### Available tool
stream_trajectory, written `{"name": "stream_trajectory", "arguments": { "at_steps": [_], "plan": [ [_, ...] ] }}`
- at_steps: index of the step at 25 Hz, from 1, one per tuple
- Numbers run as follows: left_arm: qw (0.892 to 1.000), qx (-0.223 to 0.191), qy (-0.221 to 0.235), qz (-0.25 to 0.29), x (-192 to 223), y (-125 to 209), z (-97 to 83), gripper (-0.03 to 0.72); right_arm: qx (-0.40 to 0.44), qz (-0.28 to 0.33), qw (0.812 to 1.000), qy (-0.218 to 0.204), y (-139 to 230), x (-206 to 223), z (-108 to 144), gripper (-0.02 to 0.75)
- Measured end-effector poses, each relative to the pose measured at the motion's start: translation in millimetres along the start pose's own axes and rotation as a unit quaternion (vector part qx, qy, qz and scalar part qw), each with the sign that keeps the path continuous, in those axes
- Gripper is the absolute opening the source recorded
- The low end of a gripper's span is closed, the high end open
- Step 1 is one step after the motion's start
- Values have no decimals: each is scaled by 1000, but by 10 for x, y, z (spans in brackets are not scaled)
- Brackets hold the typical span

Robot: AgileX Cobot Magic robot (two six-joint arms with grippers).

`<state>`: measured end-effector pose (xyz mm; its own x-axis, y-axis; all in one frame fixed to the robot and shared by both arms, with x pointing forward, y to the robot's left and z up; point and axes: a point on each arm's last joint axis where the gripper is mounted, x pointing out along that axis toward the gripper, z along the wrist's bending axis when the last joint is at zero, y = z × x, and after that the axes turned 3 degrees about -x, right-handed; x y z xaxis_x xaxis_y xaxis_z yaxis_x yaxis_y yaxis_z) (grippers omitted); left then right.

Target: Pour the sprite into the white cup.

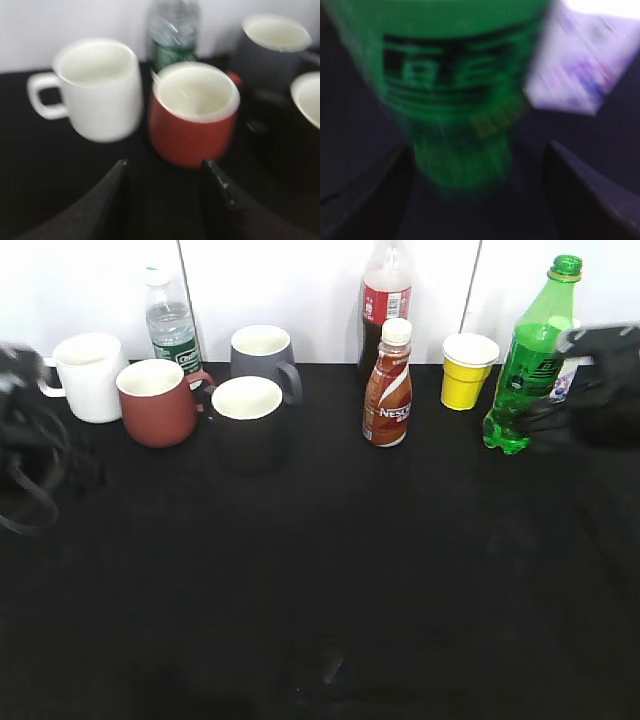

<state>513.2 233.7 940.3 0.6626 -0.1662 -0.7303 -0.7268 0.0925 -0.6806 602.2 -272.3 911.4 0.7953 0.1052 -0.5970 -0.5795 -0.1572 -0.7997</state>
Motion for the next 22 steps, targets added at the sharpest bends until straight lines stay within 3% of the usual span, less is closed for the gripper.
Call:
{"name": "stream_trajectory", "arguments": {
  "at_steps": [2,3,4,6,8,9,10,12,14,17,20,22],
  "plan": [
    [994,-6,-12,111,-42,16,-73,444,11,96,995,17,-74,-347,1,596],
    [985,-4,-19,169,-91,4,-103,446,21,156,987,20,-74,-513,43,595],
    [974,-3,-27,225,-155,-3,-128,447,26,207,978,14,-86,-678,114,595],
    [938,-10,-42,343,-333,0,-138,447,22,297,954,-26,-110,-991,279,594],
    [910,-13,-50,411,-607,-5,-138,445,29,331,942,-51,-212,-1350,330,589],
    [917,-17,-44,396,-810,-48,-145,444,24,324,944,-54,-281,-1568,326,584],
    [936,-22,-32,351,-1117,-114,-151,444,19,304,951,-56,-350,-1826,317,577],
    [976,-32,1,216,-1842,-158,-152,443,14,221,974,-54,-470,-2464,295,577],
    [997,-30,20,69,-2582,17,-89,443,5,115,992,-40,-465,-3107,262,577],
    [996,-13,2,-83,-3195,514,73,445,7,12,1000,-6,-245,-3786,207,576],
    [996,9,-9,-93,-3056,982,147,457,16,28,999,-2,272,-3916,228,576],
    [995,11,-3,-96,-2914,1043,138,458,16,40,999,-3,638,-3776,254,575]
  ]
}}
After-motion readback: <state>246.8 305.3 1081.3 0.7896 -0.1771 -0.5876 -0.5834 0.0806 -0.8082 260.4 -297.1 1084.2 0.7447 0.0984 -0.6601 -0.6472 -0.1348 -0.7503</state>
